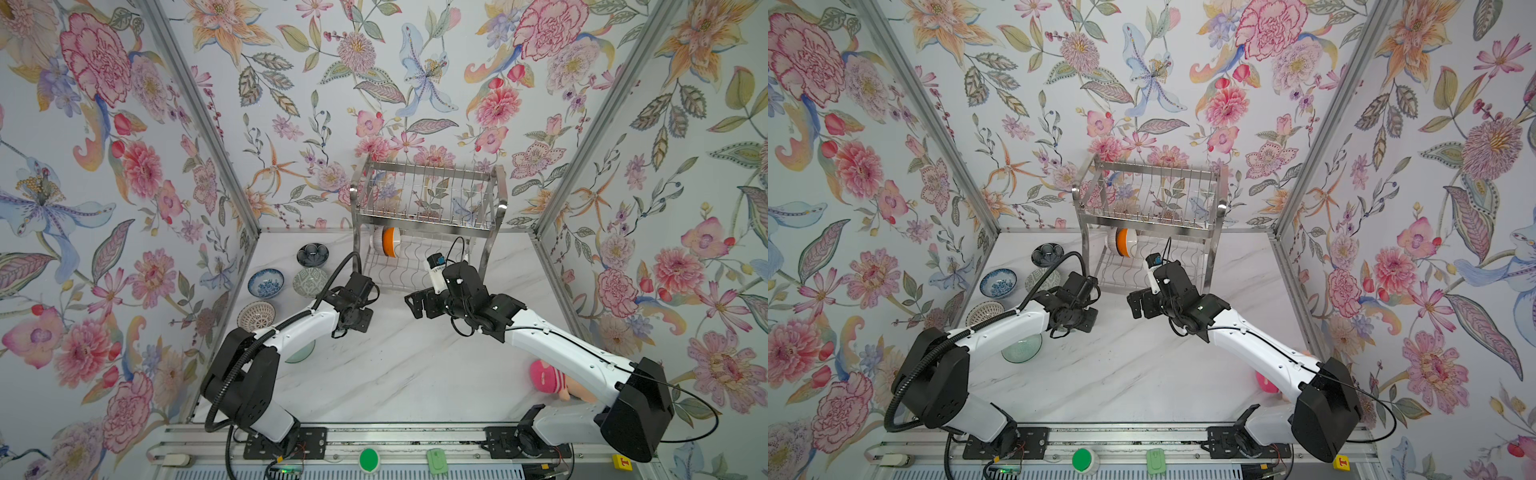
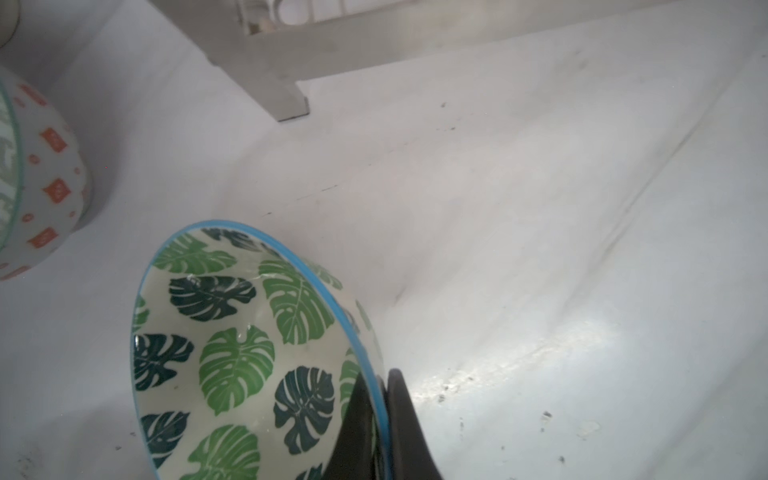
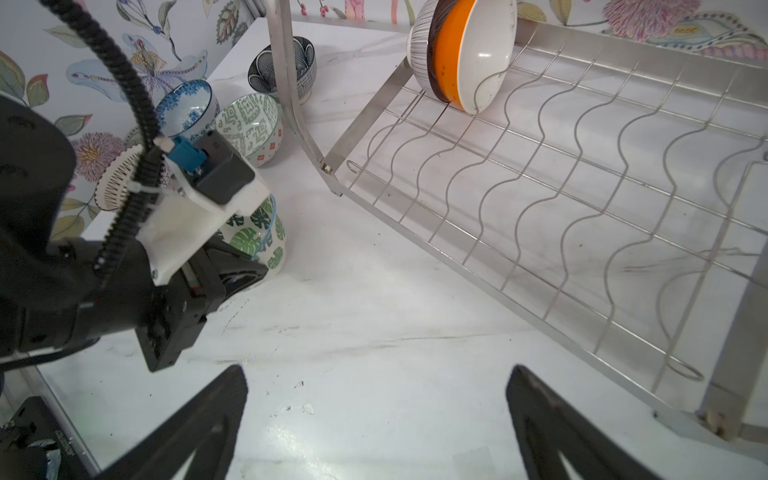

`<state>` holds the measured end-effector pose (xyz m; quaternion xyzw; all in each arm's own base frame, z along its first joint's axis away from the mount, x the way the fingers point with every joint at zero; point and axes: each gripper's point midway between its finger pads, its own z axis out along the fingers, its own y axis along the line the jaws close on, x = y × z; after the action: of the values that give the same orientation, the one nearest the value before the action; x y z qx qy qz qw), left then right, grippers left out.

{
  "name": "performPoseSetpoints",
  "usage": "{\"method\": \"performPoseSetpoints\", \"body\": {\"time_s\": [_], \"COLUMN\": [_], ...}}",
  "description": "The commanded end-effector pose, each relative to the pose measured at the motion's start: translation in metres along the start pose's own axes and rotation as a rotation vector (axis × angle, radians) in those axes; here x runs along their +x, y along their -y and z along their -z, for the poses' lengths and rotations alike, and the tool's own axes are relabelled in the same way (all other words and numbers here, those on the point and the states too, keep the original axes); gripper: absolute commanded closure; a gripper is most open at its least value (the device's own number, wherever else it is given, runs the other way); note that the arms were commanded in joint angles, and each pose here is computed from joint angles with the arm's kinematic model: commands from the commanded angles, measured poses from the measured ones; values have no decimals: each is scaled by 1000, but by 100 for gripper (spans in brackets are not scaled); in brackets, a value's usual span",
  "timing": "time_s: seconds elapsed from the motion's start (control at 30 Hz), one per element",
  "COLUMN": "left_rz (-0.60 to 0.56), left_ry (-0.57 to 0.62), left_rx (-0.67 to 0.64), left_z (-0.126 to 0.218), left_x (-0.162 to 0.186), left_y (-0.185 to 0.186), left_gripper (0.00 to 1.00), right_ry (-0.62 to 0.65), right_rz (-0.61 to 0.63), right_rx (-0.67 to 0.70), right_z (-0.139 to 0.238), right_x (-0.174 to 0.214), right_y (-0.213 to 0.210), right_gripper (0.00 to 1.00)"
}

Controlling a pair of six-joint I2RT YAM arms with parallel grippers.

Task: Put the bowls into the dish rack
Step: 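Move the right gripper toward the leaf bowl while the left gripper hovers above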

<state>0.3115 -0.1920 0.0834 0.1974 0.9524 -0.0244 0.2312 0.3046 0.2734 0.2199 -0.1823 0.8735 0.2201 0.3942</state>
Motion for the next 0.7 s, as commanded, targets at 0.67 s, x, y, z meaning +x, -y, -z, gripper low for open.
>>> {"method": "performPoseSetpoints", "body": {"time_s": [0.67], "left_rz": [-133], "left_ry": [88], "left_rx": [154], "left_z": [-10], "left_x": [-30], "left_y": [109], "left_gripper": [100], "right_ry": [-108], "right_rz": [-63], "right_rx": [236], "right_z": [51], "right_x": [67], "right_y": [47], "right_gripper": [1]}}
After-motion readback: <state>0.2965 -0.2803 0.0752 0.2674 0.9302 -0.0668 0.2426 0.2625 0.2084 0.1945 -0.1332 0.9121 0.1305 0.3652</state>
